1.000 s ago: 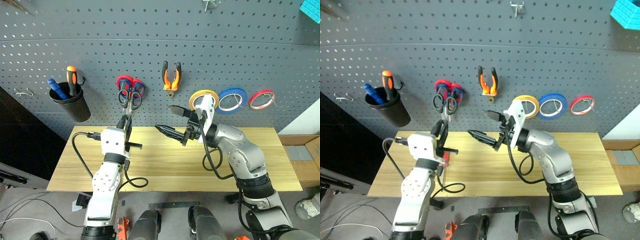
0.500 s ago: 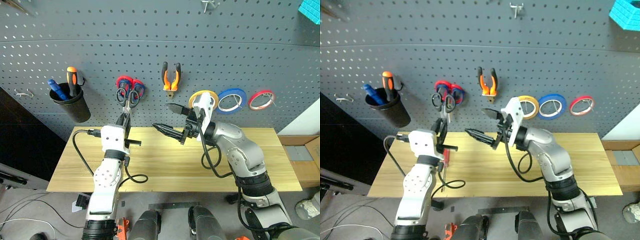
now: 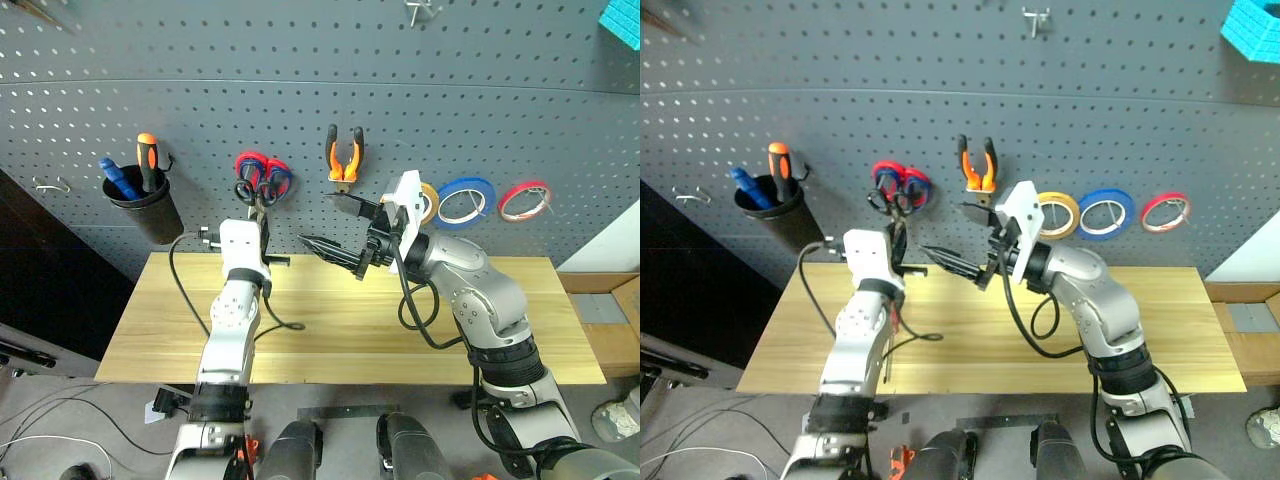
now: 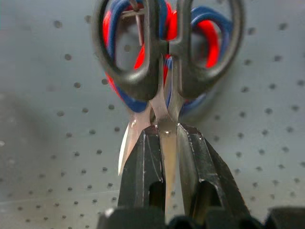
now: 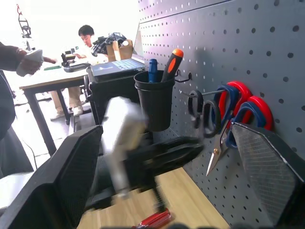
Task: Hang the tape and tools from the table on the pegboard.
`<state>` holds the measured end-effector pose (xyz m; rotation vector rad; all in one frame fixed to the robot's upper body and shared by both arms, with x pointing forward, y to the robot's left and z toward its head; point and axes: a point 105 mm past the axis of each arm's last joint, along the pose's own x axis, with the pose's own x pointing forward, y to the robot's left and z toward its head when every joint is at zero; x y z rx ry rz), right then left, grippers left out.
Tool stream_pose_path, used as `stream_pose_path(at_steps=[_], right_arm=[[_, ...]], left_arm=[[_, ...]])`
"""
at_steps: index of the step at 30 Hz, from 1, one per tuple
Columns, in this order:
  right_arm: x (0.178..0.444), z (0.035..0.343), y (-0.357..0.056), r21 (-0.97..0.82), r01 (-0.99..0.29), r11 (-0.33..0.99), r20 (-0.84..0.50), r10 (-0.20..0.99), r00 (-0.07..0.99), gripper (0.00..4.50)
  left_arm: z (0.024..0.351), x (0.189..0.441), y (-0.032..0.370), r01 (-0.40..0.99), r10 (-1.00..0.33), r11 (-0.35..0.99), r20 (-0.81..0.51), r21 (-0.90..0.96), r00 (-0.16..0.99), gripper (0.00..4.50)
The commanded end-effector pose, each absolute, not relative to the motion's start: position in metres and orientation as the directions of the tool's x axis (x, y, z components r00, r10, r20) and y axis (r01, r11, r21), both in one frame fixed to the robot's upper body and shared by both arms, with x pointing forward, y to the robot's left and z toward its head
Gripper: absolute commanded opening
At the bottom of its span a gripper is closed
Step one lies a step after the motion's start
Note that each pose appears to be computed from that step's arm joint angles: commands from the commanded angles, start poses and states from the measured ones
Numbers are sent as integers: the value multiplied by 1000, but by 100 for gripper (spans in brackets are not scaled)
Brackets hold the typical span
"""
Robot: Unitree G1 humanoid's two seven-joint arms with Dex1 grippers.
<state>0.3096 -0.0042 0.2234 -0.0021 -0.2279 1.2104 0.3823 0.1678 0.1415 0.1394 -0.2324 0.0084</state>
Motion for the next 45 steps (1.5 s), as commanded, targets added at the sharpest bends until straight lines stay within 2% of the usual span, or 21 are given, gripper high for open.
stream_pose_path(at_steps=[1,8,10,15,18,22,28,31,39,42,45], right_arm=[[303,241,-4,-200,-914,352,210,927,311,450],[302,235,-7,-198,-913,358,185,928,324,450],[302,233,-7,-193,-914,356,181,929,323,450],[298,224,-5,-167,-929,330,144,941,308,450],[300,193,0,-150,-936,318,-30,945,326,450],[313,159,1,-137,-909,393,-176,894,413,450],[318,118,-3,-111,-890,443,-361,816,451,450],[318,108,-4,-122,-884,451,-398,793,460,450],[315,110,-10,-112,-879,463,-398,790,467,450],[318,117,-9,-99,-873,477,-379,793,477,450],[319,121,-9,-109,-871,479,-373,792,483,450]], left_arm=[[123,383,175,-14,-3,993,149,113,989,45],[112,373,184,-55,44,994,112,93,993,291],[91,368,194,-75,75,996,-4,54,997,360],[46,353,213,-89,93,996,-252,29,963,360],[16,343,220,-52,85,995,-418,89,905,360],[8,343,228,-71,82,997,-473,40,877,360],[-1,346,231,-67,74,997,-528,32,846,360],[-4,347,234,-79,86,996,-523,36,848,360],[-17,341,246,-98,136,990,-541,98,830,360],[-16,342,238,-85,95,995,-535,43,840,306],[-11,343,236,-80,88,996,-515,38,852,207]])
